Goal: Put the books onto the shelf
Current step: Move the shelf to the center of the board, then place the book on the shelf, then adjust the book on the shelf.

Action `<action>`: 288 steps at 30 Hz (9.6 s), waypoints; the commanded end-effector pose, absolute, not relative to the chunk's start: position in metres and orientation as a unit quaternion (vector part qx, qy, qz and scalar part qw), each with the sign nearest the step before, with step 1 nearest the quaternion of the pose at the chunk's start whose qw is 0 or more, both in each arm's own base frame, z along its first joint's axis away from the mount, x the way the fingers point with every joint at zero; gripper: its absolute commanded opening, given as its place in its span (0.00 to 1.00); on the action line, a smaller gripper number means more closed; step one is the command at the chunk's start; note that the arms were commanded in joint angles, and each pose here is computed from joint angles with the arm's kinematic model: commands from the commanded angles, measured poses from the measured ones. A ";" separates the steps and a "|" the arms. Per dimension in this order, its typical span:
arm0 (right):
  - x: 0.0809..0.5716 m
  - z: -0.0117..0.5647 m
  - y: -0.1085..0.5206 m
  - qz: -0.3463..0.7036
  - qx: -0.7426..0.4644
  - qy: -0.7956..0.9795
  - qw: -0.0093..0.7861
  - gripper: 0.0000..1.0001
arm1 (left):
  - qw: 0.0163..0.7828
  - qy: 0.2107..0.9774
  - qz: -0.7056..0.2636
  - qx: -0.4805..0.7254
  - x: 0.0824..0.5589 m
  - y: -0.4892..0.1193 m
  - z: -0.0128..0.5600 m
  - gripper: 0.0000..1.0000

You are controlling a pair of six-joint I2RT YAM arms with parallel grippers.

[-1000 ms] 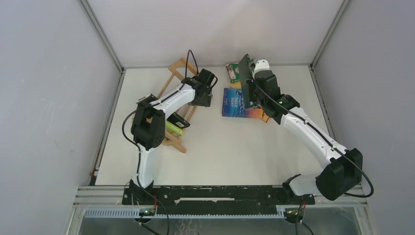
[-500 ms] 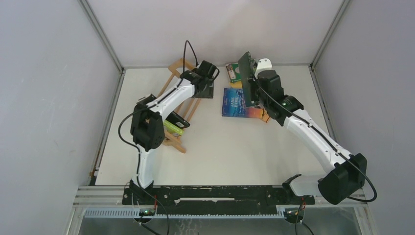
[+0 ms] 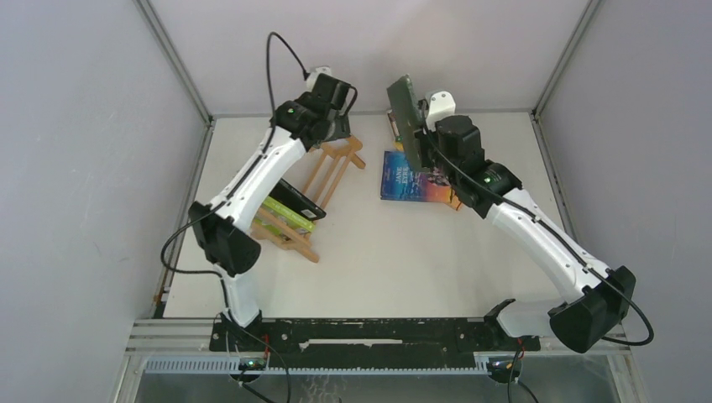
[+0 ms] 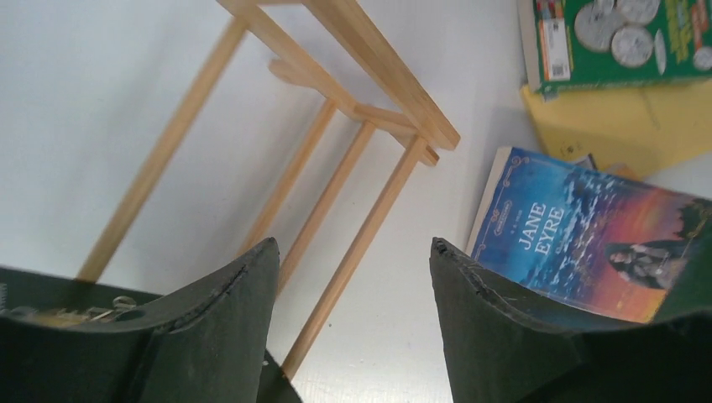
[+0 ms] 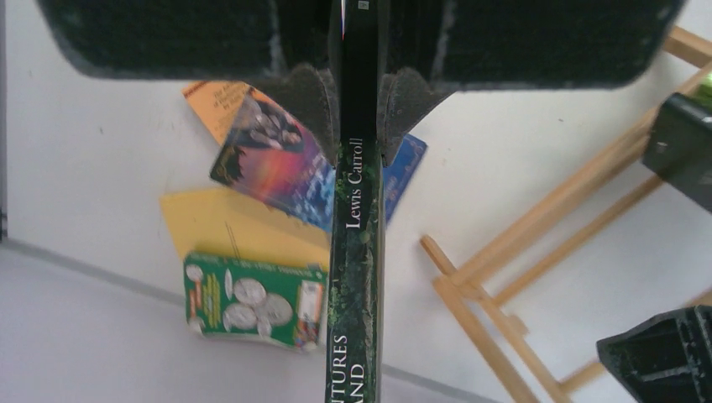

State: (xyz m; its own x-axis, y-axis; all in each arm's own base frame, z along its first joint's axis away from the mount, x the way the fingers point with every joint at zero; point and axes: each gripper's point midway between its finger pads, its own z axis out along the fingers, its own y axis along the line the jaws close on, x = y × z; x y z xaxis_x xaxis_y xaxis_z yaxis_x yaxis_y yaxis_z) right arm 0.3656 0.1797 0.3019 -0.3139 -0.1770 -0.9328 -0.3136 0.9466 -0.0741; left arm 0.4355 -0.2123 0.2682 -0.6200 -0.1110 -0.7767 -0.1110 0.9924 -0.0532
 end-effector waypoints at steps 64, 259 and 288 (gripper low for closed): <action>0.338 0.303 0.480 0.372 -0.392 0.597 0.593 0.00 | 0.647 0.686 -0.075 -0.324 0.287 -0.049 0.454 0.71; 0.362 0.101 0.528 0.412 -0.269 0.837 0.238 0.04 | 0.523 0.752 -0.016 -0.401 0.192 -0.032 0.229 0.00; 0.284 0.122 0.560 0.522 -0.306 0.787 0.122 0.04 | 0.527 0.752 0.013 -0.397 0.206 -0.046 0.155 0.00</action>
State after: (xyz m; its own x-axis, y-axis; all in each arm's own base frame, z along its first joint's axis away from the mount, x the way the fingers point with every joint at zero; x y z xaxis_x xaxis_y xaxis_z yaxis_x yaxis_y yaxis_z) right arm 0.3196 0.5429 0.1073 -0.7819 -0.3121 -0.5396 -0.6233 0.3809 0.6829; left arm 0.2022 -0.0444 0.1555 -0.1516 -0.5895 -0.7934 -0.6256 0.6787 -0.3847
